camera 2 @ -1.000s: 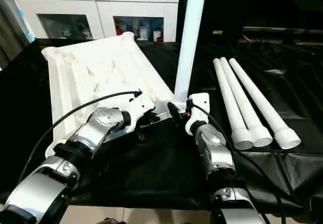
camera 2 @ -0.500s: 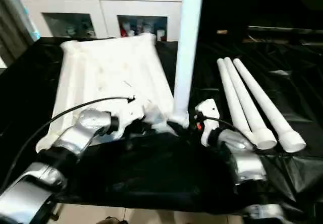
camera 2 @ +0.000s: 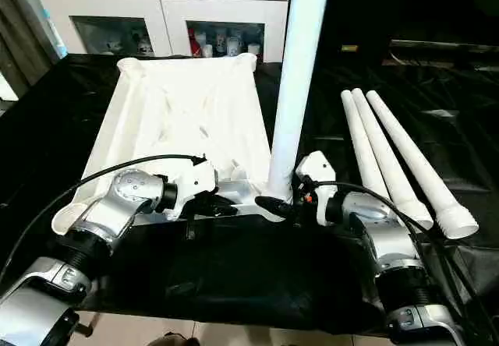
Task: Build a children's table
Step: Rotate leg to tighten
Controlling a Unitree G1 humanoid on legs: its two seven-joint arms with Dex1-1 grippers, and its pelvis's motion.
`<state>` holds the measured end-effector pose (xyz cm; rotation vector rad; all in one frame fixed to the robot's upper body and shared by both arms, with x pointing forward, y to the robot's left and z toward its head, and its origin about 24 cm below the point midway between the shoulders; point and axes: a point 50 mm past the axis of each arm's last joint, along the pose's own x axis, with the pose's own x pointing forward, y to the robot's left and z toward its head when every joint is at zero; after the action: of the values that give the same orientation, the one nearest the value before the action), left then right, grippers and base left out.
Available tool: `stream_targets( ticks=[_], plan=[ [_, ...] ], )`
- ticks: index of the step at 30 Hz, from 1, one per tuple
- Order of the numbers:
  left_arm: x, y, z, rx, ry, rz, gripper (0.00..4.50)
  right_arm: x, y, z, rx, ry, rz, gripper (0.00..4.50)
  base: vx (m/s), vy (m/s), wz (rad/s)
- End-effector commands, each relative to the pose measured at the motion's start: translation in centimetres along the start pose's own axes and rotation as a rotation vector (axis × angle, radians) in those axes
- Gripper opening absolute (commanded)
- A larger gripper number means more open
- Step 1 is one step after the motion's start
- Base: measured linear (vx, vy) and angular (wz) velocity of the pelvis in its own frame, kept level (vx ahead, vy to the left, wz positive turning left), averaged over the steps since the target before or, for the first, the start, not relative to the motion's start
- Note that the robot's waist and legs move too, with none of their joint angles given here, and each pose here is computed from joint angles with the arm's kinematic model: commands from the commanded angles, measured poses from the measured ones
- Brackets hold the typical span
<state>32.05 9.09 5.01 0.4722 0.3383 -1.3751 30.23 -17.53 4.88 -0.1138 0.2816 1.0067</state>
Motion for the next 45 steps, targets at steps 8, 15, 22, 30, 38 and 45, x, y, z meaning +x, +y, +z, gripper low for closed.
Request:
stream_targets(
  ticks=[8, 15, 22, 30, 38, 45],
  plan=[
    [0.0, -0.2, 0.4, -0.004, -0.05, -0.006, 0.0, 0.0, 0.4, -0.2, -0.005, -0.003, 0.022, 2.76, 0.0, 0.0, 0.0],
    [0.5, 0.8, 0.7, -0.044, -0.037, 0.094, 0.0, 0.8, 0.5, -1.8, 0.062, -0.024, -0.129, 2.72, 0.0, 0.0, 0.0],
    [3.1, 2.8, 2.1, -0.116, 0.011, 0.362, 0.0, 3.6, -0.7, -3.5, 0.233, -0.01, -0.568, 2.72, 0.0, 0.0, 0.0],
    [5.5, 2.7, 3.8, -0.119, 0.005, 0.406, 0.0, 7.9, 1.1, -2.3, 0.236, -0.025, -0.54, 3.42, 0.0, 0.0, 0.0],
    [4.9, 2.4, 3.6, -0.058, -0.029, 0.319, 0.0, 7.2, 0.3, -0.8, 0.149, -0.08, -0.47, 3.9, 0.0, 0.0, 0.0],
    [2.5, 1.5, 1.8, -0.006, -0.046, 0.155, 0.0, 3.4, 0.2, -0.2, 0.012, -0.059, -0.181, 3.9, 0.0, 0.0, 0.0]
  ],
)
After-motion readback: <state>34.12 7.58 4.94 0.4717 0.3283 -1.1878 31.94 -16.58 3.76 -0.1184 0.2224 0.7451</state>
